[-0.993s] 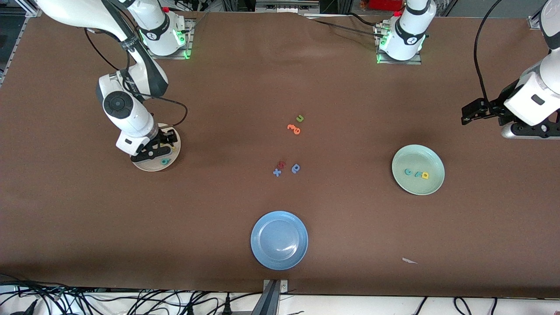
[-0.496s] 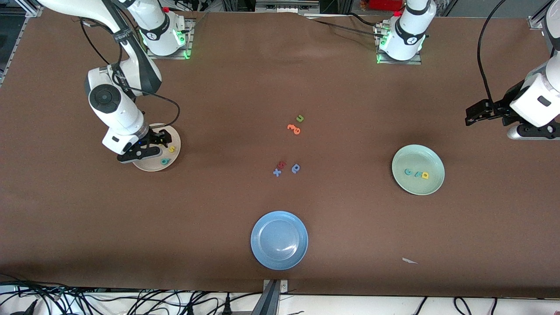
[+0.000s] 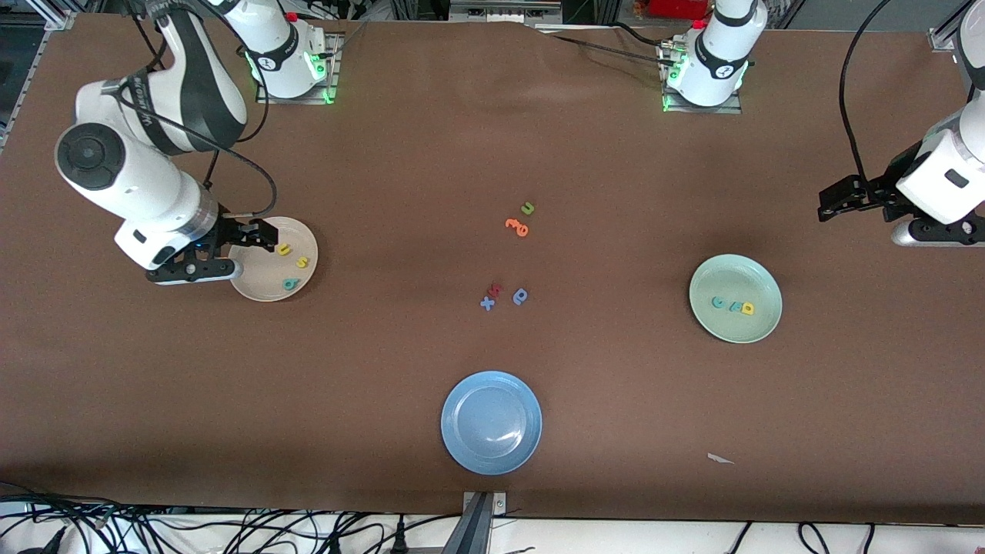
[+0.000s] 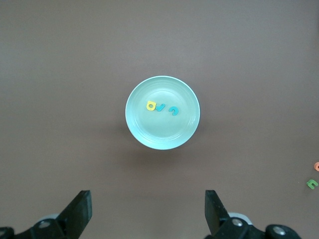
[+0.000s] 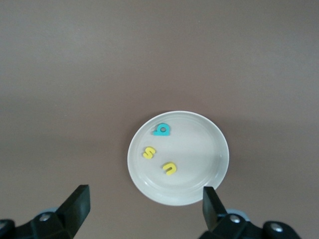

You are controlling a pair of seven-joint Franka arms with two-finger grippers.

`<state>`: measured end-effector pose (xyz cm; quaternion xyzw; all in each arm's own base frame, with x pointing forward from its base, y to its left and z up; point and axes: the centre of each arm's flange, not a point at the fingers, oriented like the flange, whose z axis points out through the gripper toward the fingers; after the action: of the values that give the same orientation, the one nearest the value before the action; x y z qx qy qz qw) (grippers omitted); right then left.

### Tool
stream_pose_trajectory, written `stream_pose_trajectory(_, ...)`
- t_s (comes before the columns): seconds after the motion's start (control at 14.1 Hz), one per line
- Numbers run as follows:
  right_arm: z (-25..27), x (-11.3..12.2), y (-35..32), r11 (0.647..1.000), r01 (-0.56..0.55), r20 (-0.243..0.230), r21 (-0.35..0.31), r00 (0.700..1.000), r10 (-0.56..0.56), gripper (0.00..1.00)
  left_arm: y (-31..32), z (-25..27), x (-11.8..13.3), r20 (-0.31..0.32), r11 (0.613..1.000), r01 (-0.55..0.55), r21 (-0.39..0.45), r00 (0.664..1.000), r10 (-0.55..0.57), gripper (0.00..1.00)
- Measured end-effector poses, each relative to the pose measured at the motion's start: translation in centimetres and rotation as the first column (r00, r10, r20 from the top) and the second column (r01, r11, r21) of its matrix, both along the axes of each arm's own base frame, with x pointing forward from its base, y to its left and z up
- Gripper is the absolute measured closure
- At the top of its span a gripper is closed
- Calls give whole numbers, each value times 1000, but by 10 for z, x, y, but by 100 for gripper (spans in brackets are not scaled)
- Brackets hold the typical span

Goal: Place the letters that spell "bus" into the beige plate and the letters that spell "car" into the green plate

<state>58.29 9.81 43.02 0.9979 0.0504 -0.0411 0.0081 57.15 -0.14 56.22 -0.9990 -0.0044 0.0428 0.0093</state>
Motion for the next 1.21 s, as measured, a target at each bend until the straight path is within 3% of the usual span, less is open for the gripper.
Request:
stream_pose_trajectory(0.43,79,9,-44,999,-15,-49,29,999,16,0,0,-3,1,-5,1000,0,0,1000,0,0)
stream_pose_trajectory(0.71,134,3,-41,999,-36,-51,31,998,37,0,0,-4,2,-6,1000,0,0,1000,0,0)
stream_pose_trajectory(1.21,146,-2,-48,999,-48,-79,26,996,50,0,0,-3,2,-5,1000,1,0,1000,-1,0)
